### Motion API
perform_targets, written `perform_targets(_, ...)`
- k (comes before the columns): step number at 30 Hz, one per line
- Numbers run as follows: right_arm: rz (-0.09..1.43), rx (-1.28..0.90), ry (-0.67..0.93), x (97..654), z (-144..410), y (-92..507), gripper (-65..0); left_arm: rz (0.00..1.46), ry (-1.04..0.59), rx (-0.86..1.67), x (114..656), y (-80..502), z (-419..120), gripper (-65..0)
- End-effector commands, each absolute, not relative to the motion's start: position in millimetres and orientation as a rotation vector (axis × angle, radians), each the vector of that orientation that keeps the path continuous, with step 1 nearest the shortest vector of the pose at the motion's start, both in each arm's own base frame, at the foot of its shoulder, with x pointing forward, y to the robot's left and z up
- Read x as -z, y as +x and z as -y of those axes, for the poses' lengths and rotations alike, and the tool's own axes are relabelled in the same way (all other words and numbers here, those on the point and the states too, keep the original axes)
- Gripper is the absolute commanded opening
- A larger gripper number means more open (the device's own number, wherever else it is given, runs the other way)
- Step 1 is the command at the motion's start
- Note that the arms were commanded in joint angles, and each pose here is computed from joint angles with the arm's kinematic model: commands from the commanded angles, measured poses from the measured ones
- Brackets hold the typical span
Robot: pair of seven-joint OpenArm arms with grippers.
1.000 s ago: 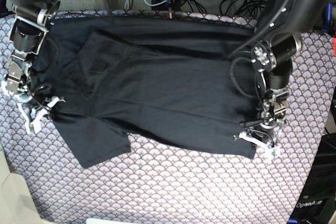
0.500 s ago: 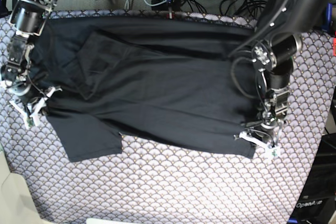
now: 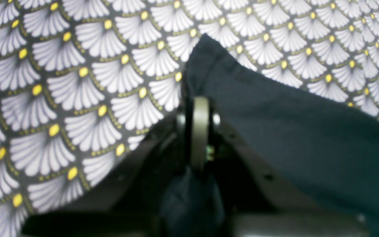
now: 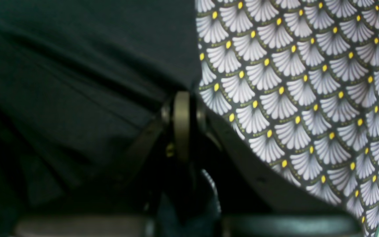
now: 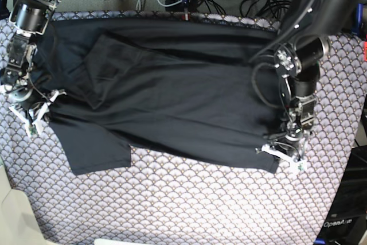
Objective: Fold the T-shirt properly
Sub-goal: 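Lift the hem and fold it over toward the folded edge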
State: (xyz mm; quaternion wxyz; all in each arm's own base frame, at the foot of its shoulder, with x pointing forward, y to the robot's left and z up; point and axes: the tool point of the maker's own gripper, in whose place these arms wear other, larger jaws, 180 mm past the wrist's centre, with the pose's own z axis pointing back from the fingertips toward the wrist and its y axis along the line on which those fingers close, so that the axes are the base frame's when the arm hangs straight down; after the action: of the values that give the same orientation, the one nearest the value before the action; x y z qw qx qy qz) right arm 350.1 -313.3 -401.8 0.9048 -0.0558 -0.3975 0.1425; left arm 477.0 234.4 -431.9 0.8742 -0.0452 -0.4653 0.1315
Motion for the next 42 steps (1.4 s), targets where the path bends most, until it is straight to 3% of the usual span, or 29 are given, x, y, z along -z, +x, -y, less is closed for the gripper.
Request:
perform_targets(1, 0.874, -0.298, -0.148, 381, 324, 362, -65.0, 0.998, -0.103, -0.273, 420, 481, -241, -65.0)
perform_targets(6, 0.871, -0.301, -0.150, 382, 324, 361, -65.0, 1.027, -0.131, -0.229, 382, 466, -250, -65.0)
perform_targets(21, 0.931, -0.417, -0.250, 349, 303, 312, -65.0, 1.135, 0.099, -0.104, 308, 379, -260, -65.0)
perform_targets(34, 0.937, -0.381, -0.326, 330, 302, 250, -65.0, 1.128, 0.180, -0.073, 304, 332, -268, -65.0)
perform_targets(42, 0.939, -0.348, -0.259, 348, 280, 212, -65.0, 1.110, 0.206, -0.083, 306, 317, -285, -65.0)
